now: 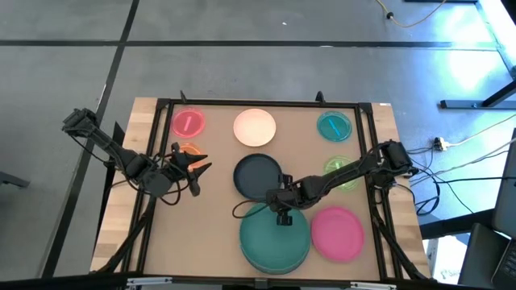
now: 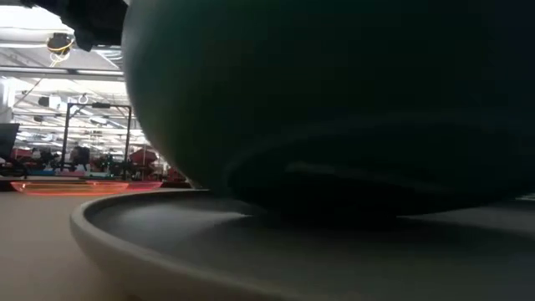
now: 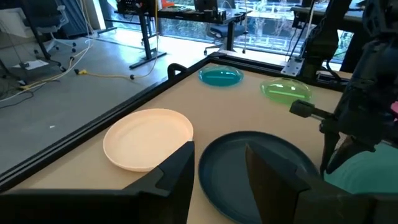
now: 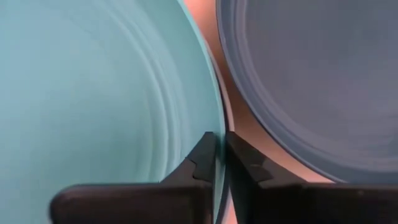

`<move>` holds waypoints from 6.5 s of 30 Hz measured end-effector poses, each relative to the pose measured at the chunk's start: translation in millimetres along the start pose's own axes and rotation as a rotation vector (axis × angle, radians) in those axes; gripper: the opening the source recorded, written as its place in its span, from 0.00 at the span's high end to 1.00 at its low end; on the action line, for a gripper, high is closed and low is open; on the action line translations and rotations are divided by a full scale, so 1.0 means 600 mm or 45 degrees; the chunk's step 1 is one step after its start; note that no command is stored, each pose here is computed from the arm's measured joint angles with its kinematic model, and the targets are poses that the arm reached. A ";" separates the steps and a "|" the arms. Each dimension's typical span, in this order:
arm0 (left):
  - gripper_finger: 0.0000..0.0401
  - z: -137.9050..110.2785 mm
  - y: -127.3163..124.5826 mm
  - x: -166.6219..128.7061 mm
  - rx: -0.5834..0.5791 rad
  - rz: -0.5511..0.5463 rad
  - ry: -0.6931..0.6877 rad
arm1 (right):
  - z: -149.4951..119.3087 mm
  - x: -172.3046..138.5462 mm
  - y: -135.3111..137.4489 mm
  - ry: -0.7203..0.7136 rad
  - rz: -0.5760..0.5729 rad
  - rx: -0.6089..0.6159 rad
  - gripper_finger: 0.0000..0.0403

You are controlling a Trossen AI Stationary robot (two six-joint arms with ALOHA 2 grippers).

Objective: Stack plastic plates
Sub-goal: Stack the large green plate on top of the large grey plate, then stack the dark blue plate on top of the large green plate

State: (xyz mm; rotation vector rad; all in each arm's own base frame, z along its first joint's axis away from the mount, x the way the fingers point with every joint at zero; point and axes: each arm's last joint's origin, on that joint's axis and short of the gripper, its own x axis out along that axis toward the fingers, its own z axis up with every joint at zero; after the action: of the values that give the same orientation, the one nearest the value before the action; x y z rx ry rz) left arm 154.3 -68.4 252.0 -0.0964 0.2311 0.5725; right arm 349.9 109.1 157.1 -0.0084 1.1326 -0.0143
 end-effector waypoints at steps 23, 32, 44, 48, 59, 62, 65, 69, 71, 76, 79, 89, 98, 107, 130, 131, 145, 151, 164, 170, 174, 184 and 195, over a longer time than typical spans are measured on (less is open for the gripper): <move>0.66 0.000 0.000 0.000 0.008 0.000 0.001 | 0.022 -0.042 0.000 0.165 -0.054 -0.093 0.62; 0.66 0.000 0.003 0.002 0.048 0.024 -0.003 | 0.024 -0.101 -0.029 0.067 -0.439 -0.119 0.62; 0.66 0.005 0.017 0.026 0.076 0.062 0.048 | 0.029 -0.073 -0.151 -0.003 -0.455 0.171 0.62; 0.66 0.005 0.021 0.032 0.083 0.055 0.068 | 0.025 -0.058 -0.197 -0.032 -0.373 0.322 0.62; 0.66 0.007 0.025 0.038 0.070 0.064 0.080 | -0.002 -0.025 -0.230 -0.095 -0.281 0.539 0.62; 0.66 0.007 0.025 0.038 0.070 0.064 0.080 | -0.006 -0.018 -0.228 -0.126 -0.243 0.548 0.62; 0.66 0.007 0.025 0.038 0.071 0.064 0.081 | -0.005 -0.015 -0.229 -0.152 -0.239 0.560 0.62; 0.66 0.007 0.025 0.038 0.072 0.065 0.081 | -0.009 -0.002 -0.229 -0.126 -0.248 0.557 0.62; 0.66 0.006 0.025 0.038 0.074 0.065 0.083 | -0.007 0.005 -0.229 -0.136 -0.227 0.554 0.62; 0.66 0.006 0.025 0.038 0.078 0.066 0.086 | -0.011 0.023 -0.228 -0.101 -0.213 0.519 0.62; 0.66 0.005 0.025 0.038 0.082 0.065 0.089 | -0.011 0.025 -0.228 -0.099 -0.210 0.504 0.62; 0.66 0.005 0.025 0.038 0.082 0.071 0.086 | -0.009 0.025 -0.228 -0.112 -0.222 0.475 0.80; 0.66 0.005 0.025 0.038 0.082 0.072 0.086 | 0.003 0.022 -0.244 -0.221 -0.278 0.498 0.98; 0.66 0.005 0.025 0.038 0.083 0.072 0.086 | 0.011 0.018 -0.263 -0.263 -0.307 0.431 0.99; 0.66 0.001 0.024 0.040 0.108 0.082 0.102 | 0.042 -0.135 -0.261 -0.395 -0.323 0.354 1.00; 0.66 0.001 0.024 0.040 0.108 0.082 0.102 | 0.041 -0.143 -0.260 -0.396 -0.317 0.353 1.00; 0.66 0.001 0.024 0.040 0.106 0.086 0.099 | 0.029 -0.192 -0.142 -0.406 0.005 0.162 1.00; 0.66 0.001 0.024 0.040 0.106 0.086 0.099 | 0.021 -0.192 -0.081 -0.377 0.162 0.028 1.00; 0.66 0.002 0.023 0.040 0.103 0.083 0.097 | 0.017 -0.107 -0.013 -0.257 0.212 -0.093 1.00; 0.66 0.002 0.023 0.041 0.103 0.083 0.097 | 0.013 -0.075 -0.008 -0.191 0.220 -0.102 1.00; 0.66 0.002 0.023 0.040 0.103 0.083 0.097 | 0.013 -0.060 -0.006 -0.179 0.218 -0.103 1.00; 0.66 0.001 0.023 0.040 0.103 0.082 0.098 | 0.020 -0.051 -0.003 -0.223 0.228 -0.100 1.00; 0.66 0.001 0.024 0.040 0.104 0.083 0.098 | 0.018 -0.031 -0.001 -0.205 0.222 -0.104 0.95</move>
State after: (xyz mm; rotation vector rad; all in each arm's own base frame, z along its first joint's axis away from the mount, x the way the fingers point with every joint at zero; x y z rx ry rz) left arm 166.5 -43.7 246.6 -0.0319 0.3334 0.6243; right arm 351.9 108.9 178.5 0.0160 0.9689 0.1852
